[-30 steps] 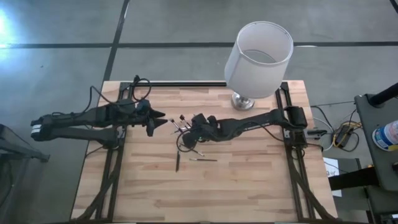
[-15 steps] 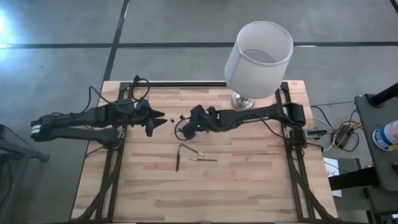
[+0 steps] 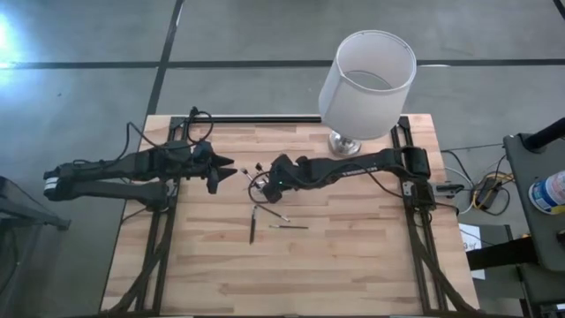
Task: Put items in baskets/containers
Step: Put the foundation brush into the transparent organizer, then put the eyeshadow brush into the transparent organizer
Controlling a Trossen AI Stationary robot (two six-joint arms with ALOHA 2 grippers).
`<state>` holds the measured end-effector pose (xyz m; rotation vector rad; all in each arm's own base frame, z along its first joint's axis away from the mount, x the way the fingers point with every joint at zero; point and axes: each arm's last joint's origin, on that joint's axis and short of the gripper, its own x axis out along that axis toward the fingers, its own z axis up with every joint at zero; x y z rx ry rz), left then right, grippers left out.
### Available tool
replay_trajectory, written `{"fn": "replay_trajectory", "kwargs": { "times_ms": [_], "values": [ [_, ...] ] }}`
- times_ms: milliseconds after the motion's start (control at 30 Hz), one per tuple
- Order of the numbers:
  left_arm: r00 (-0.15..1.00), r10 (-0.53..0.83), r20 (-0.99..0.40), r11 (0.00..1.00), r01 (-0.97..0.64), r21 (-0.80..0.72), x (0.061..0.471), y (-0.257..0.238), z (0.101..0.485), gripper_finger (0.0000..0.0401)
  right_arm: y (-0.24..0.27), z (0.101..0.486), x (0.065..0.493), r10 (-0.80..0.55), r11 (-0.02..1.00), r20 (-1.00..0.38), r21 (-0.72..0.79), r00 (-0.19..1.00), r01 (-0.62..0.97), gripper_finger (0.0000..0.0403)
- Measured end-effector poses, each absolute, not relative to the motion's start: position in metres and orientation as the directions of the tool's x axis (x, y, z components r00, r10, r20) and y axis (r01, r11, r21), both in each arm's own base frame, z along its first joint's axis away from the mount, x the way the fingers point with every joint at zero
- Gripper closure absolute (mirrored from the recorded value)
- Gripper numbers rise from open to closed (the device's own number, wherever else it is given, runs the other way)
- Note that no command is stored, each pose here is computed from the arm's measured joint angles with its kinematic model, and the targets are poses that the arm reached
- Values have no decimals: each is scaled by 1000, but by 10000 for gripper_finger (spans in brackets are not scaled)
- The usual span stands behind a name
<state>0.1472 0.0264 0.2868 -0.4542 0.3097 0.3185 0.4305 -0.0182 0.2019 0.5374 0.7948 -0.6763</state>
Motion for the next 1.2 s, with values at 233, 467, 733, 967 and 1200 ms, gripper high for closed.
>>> {"fn": "replay_trajectory", "kwargs": {
  "times_ms": [233,467,733,967,1200],
  "values": [
    [901,229,-368,847,-371,-381,147,26,284,201,-13,196,433,-313,684,-795,190,519,704,347],
    [896,228,-382,818,-389,-424,147,26,281,201,-13,198,432,-306,687,-797,193,520,700,256],
    [877,209,-433,792,-412,-451,142,24,277,201,17,235,419,-357,788,-736,93,576,608,196],
    [886,125,-446,823,-344,-453,139,11,276,201,66,233,404,-176,970,-814,-48,553,238,205],
    [876,34,-481,851,-277,-446,138,-6,273,201,93,177,418,-59,998,-901,-46,430,41,216]
  ]
}}
